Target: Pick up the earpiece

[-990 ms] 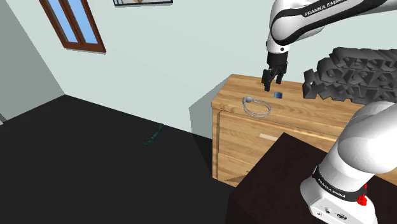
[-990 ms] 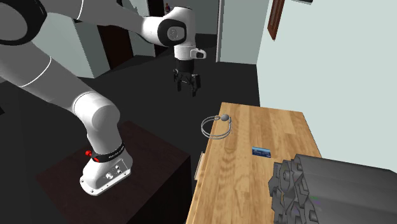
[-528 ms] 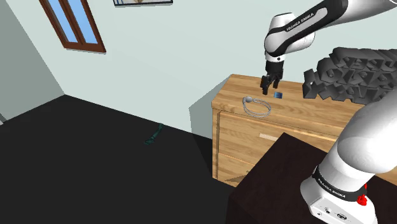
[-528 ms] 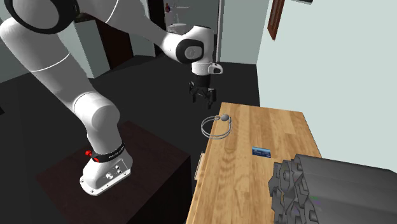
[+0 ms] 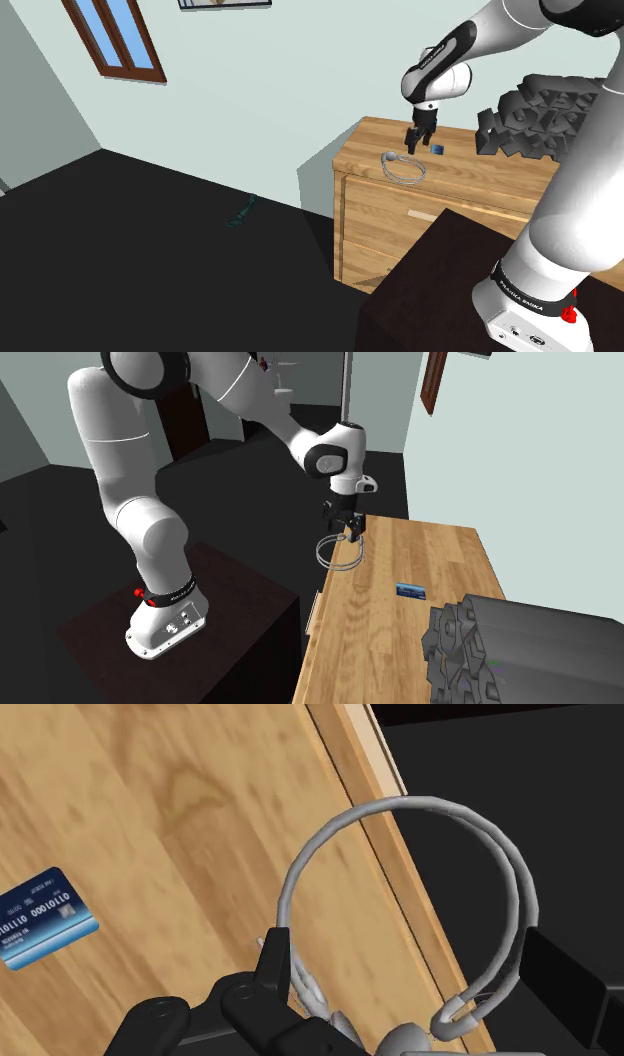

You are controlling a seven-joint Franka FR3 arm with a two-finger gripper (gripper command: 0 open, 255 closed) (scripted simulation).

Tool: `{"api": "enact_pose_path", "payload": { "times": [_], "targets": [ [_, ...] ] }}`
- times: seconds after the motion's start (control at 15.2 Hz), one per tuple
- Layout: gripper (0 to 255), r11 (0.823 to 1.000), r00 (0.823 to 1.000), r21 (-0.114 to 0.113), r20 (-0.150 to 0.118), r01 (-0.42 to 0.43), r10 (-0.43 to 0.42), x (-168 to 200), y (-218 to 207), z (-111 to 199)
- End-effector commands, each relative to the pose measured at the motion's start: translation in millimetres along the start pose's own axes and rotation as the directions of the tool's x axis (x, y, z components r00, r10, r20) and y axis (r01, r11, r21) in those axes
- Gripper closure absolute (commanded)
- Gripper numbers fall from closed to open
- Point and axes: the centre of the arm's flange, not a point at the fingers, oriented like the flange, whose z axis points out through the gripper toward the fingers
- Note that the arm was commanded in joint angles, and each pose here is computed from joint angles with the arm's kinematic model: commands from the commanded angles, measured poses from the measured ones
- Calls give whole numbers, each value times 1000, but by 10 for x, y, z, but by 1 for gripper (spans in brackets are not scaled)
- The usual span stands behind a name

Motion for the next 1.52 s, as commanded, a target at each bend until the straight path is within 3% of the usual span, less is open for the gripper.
{"api": "enact_pose_path", "payload": {
  "times": [0.0,0.33,0.99,1.06,1.45],
  "targets": [
    [0,1000,1000,4,-6,2,-2,96,207,165],
    [0,1000,1000,15,-17,4,-4,392,631,580],
    [0,1000,1000,15,-17,4,-4,408,628,980],
    [255,1000,1000,15,-17,4,-4,405,627,985],
    [255,1000,1000,15,-17,4,-4,405,627,988]
  ]
}}
